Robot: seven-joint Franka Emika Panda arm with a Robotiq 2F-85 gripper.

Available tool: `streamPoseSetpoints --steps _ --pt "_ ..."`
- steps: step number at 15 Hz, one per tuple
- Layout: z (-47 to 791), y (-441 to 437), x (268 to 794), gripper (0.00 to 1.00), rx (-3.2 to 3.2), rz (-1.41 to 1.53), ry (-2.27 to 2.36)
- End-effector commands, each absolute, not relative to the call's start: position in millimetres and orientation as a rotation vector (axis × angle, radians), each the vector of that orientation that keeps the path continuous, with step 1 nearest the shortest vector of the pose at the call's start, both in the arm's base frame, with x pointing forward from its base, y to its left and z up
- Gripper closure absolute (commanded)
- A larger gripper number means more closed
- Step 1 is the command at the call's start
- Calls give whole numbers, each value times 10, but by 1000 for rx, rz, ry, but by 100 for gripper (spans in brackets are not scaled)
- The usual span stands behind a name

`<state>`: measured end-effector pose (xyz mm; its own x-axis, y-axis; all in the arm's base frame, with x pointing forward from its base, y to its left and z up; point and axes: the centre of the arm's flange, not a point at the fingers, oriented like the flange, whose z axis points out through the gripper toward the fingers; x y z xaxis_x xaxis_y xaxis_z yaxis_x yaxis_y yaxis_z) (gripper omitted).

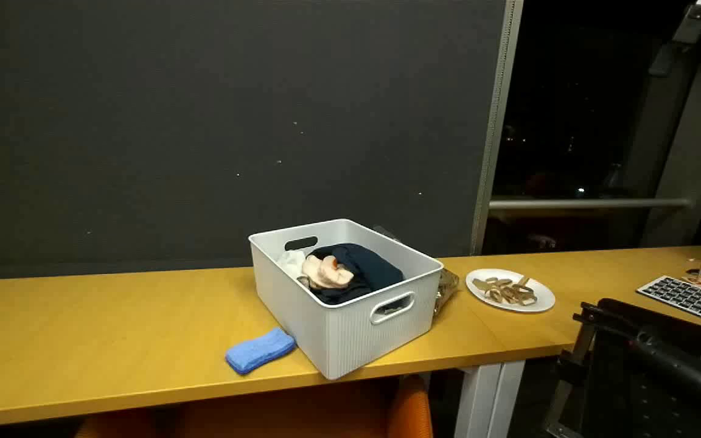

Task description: Remove the blue shirt and peach shirt from the white storage container and put them on the backrest of the chair on the right.

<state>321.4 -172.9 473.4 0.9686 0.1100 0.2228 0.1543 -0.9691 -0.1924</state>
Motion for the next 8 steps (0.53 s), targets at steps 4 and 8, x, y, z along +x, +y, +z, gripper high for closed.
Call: streamPoseSetpoints --steps 4,8 --pt "4748 -1733 3215 0 -2909 -316 -197" --pt "4740 -1671 3573 0 -2938 -330 -286"
